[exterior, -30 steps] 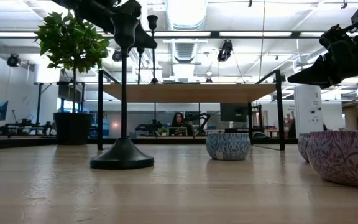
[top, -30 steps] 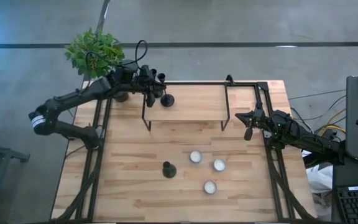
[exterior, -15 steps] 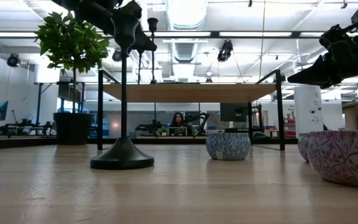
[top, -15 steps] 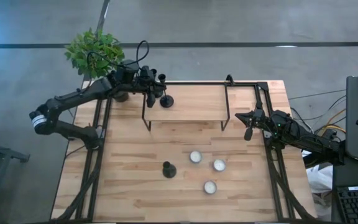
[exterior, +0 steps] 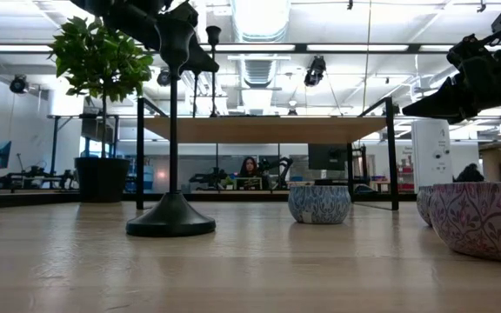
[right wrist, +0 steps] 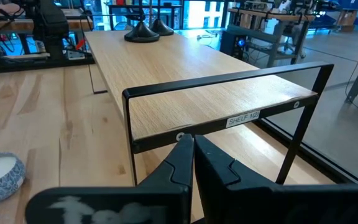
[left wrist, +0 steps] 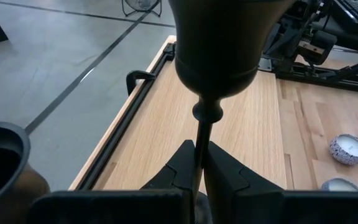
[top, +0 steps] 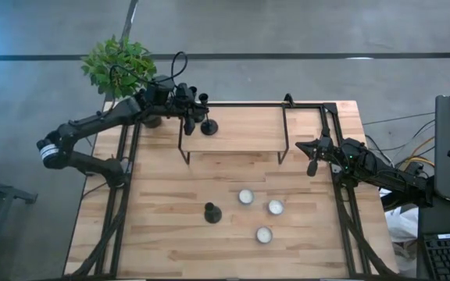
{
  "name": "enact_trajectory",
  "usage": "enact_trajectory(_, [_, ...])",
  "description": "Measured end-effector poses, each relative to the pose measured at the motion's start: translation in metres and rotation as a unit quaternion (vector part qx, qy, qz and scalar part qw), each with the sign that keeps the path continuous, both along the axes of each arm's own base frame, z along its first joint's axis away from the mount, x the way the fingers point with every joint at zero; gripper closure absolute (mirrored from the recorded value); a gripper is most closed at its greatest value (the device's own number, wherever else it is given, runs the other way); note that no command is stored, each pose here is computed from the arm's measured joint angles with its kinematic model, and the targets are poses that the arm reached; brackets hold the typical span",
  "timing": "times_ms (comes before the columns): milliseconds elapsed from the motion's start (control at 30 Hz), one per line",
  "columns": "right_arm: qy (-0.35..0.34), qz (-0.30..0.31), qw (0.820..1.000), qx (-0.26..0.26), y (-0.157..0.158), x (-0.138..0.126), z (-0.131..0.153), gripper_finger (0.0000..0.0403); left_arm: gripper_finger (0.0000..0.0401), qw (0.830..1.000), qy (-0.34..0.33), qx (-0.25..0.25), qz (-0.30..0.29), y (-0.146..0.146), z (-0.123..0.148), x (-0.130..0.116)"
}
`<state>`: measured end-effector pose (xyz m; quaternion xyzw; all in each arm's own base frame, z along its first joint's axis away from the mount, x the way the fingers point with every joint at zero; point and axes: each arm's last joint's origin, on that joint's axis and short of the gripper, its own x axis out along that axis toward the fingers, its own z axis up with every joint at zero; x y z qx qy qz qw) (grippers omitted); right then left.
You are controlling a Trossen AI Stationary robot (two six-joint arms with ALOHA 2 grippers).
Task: Pick & Place candle stick holders
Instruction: Put the left black candle holder on the shelf, then put the black candle holder on the shelf
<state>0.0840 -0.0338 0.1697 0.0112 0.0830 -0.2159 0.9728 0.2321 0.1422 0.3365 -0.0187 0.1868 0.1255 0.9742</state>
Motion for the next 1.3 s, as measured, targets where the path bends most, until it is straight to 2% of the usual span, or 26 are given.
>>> enact_trajectory(267, [0.000,0.000,1.000,0.000,0.0000,0.0000,0.0001,0.0394,0.0332,1.000,0.008,0.002,-0.002,-0.0001,-0.0026,-0.0001])
enact_trajectory(1067, [0.000,0.000,1.000,0.000,0.0000,0.0000,0.0000,0.0394,0.0321,1.000,0.003,0.015,-0.004,0.0004,-0.0009,0.0003])
enact_trajectory(1300, [0.000,0.000,1.000,0.000,0.0000,0.0000,0.0001,0.0394,0.0273,1.000,0.003,0.009,-0.001,0.0002,-0.0007,0.0000])
